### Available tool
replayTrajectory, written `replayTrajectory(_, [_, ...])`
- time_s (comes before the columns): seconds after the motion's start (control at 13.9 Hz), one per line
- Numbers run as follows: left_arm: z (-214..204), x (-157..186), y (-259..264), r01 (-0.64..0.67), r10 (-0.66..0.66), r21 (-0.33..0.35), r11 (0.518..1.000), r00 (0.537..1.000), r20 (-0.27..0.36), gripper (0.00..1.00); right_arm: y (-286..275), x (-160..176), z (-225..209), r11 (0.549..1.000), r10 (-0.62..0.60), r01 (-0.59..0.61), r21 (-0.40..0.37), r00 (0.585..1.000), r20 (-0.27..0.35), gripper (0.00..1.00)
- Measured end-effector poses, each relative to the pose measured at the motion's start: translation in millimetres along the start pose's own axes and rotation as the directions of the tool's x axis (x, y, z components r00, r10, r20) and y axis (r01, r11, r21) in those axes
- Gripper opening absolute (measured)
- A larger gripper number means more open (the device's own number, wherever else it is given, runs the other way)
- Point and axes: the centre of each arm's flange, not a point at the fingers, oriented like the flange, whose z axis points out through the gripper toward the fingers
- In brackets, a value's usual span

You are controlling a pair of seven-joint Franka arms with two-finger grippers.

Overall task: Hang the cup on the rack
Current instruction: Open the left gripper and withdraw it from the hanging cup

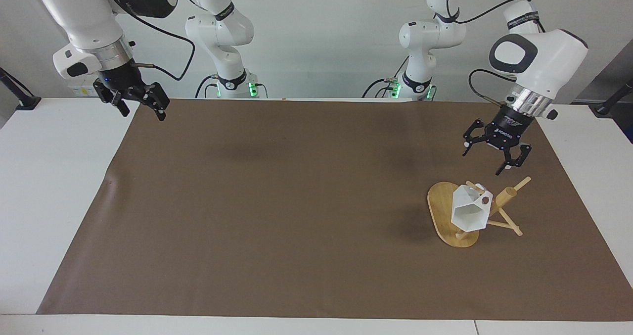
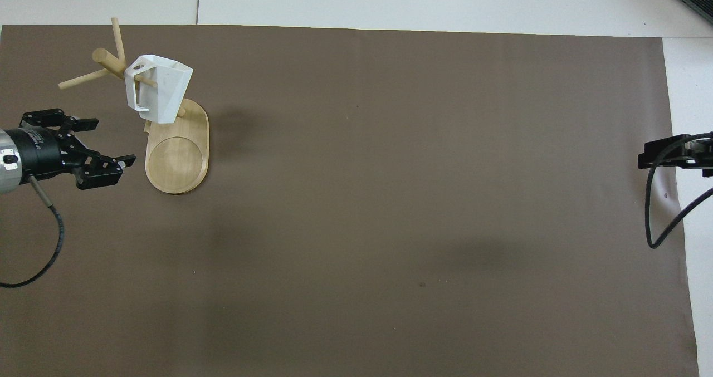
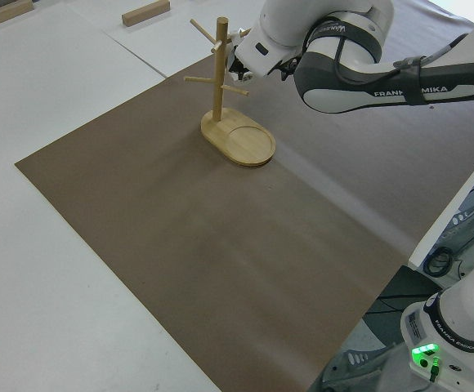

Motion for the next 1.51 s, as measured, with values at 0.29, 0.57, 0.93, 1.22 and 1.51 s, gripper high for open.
replayTrajectory(0.29, [-50.1,-27.4,3.2,-0.184,0.183,0.002,0.983,0.977,-0.111,1.00,0.1,-1.1,-1.0,1.000,0.000,0.000,0.000,1.000,0.000,1.00])
replayTrajectory(0.57, [-82.8,-43.0,4.2,-0.442,0.442,0.040,0.896,0.884,-0.154,1.00,0.1,-1.1,-0.7,1.000,0.000,0.000,0.000,1.000,0.000,1.00])
replayTrajectory(0.93, [-93.1,-52.4,10.3,-0.777,0.783,0.104,0.620,0.605,-0.147,1.00,0.1,-1.1,-0.7,1.000,0.000,0.000,0.000,1.000,0.000,1.00])
replayTrajectory(1.22, [-92.0,-50.3,12.6,-0.916,0.927,0.151,0.373,0.359,-0.111,1.00,0.1,-1.1,-0.6,1.000,0.000,0.000,0.000,1.000,0.000,1.00])
replayTrajectory(1.51, [-92.6,-41.0,16.4,-0.955,0.980,0.230,0.188,0.167,-0.106,1.00,0.1,-1.1,-0.6,1.000,0.000,0.000,0.000,1.000,0.000,1.00])
